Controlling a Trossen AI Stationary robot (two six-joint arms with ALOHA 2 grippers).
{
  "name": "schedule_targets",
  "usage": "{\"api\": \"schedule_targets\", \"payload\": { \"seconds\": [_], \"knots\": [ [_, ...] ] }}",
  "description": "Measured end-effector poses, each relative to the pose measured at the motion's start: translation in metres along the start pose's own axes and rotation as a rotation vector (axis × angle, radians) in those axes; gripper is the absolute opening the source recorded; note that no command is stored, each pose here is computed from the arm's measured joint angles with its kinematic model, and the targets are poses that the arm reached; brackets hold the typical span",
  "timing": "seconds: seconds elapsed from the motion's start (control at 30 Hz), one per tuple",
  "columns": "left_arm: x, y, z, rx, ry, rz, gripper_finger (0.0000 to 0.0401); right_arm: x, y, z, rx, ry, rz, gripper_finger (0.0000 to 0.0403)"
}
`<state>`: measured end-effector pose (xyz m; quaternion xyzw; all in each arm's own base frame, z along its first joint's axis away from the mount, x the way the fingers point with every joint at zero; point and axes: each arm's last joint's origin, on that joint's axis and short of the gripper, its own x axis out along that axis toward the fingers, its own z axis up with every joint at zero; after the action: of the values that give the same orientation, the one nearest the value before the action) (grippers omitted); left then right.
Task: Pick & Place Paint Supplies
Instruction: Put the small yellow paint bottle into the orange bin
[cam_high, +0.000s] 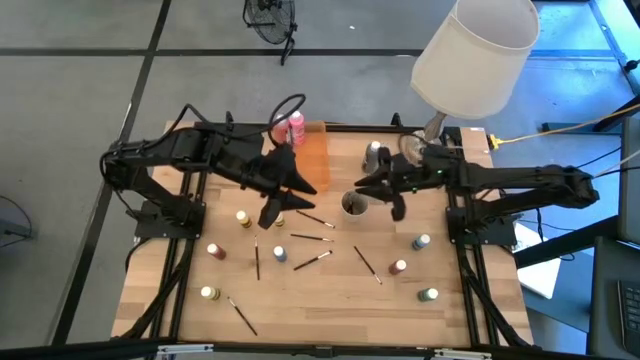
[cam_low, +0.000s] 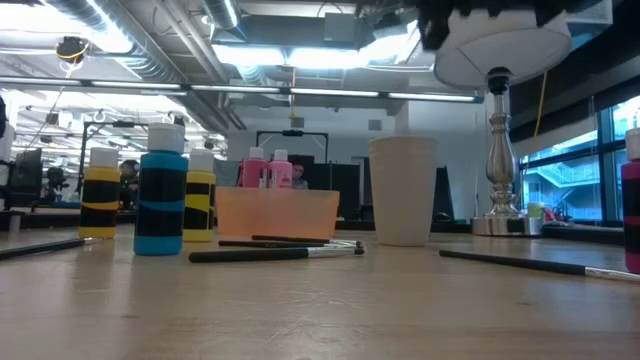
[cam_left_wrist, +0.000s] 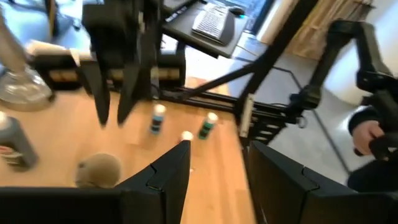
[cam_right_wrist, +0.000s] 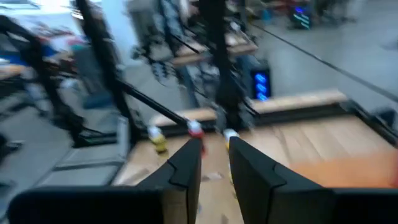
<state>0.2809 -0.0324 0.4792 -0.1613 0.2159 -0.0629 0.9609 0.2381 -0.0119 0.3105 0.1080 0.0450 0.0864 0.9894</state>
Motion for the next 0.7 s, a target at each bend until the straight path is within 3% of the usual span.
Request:
{"api": "schedule_targets", "payload": {
  "seconds": [0.27,0.37,0.7],
  "knots": [
    [0.0,-0.016,-0.019,-0.232,0.195,-0.092,0.0161,-0.014,0.035,0.026,0.023,-0.057,0.254,0.0087],
    [0.0,-0.021,-0.03,-0.259,0.273,-0.042,0.0161,-0.014,0.048,0.024,0.044,-0.031,0.358,0.0087],
    [-0.011,-0.037,-0.066,-0.332,0.492,0.188,0.0161,-0.014,0.093,0.013,0.09,0.03,0.545,0.0087]
  ]
}}
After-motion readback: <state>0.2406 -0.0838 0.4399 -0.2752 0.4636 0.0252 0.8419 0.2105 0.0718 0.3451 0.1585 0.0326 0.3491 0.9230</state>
